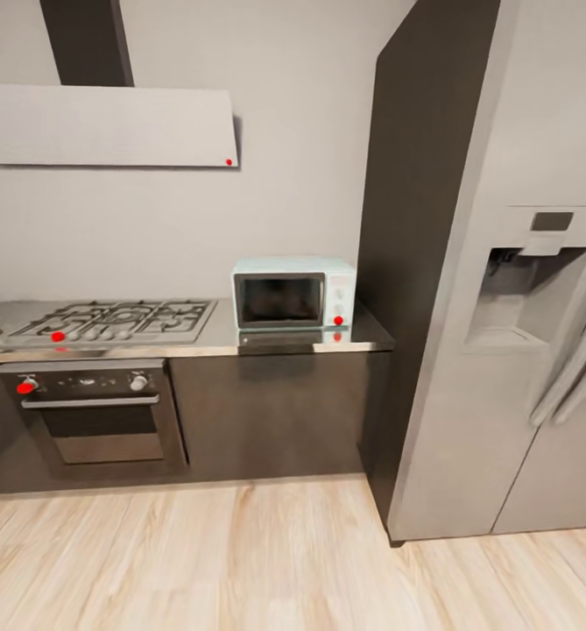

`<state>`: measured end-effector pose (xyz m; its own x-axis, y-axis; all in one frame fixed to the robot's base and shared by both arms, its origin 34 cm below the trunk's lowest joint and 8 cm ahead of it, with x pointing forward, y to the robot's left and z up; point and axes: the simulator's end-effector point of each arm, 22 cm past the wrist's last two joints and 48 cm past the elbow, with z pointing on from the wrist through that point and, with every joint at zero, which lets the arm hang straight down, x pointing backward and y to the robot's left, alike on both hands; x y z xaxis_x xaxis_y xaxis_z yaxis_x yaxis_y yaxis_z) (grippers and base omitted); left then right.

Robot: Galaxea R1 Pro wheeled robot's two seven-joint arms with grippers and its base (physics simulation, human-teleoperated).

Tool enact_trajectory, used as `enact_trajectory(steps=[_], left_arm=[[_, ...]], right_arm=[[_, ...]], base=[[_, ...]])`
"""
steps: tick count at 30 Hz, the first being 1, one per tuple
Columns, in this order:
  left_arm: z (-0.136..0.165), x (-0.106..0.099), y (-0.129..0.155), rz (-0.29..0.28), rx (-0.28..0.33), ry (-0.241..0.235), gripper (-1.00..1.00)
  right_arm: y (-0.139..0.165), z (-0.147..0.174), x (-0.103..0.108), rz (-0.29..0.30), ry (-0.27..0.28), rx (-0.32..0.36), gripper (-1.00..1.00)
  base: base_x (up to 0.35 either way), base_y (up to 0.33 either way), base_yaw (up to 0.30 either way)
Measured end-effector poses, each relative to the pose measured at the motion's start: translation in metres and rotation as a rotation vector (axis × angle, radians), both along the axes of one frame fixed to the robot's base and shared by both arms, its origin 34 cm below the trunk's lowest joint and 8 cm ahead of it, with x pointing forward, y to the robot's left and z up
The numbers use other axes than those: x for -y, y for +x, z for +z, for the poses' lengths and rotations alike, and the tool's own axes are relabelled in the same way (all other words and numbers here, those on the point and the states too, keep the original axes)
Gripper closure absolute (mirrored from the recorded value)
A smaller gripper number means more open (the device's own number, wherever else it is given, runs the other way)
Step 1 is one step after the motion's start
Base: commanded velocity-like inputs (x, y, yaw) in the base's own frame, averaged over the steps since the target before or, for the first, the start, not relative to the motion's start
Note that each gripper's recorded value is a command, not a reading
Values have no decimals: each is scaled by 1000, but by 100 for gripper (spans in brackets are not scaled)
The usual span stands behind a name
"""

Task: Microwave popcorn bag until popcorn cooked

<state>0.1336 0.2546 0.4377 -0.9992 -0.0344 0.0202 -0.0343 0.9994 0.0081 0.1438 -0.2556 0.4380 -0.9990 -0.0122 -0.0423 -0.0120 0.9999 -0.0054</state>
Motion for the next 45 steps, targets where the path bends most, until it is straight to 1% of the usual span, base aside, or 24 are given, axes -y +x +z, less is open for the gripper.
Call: enact_trajectory(steps=[19,36,45], left_arm=[[0,0,0,1,-1,0,-100],[0,1,0,1,0,-1,-100],[0,0,1,1,6,0,-100]], right_arm=[[0,0,-3,0,3,2,-100],[0,0,0,1,-1,1,-100],[0,0,-1,-9,1,4,-100]], base=[[315,-94,1],[312,-114,243],[284,-83,28]])
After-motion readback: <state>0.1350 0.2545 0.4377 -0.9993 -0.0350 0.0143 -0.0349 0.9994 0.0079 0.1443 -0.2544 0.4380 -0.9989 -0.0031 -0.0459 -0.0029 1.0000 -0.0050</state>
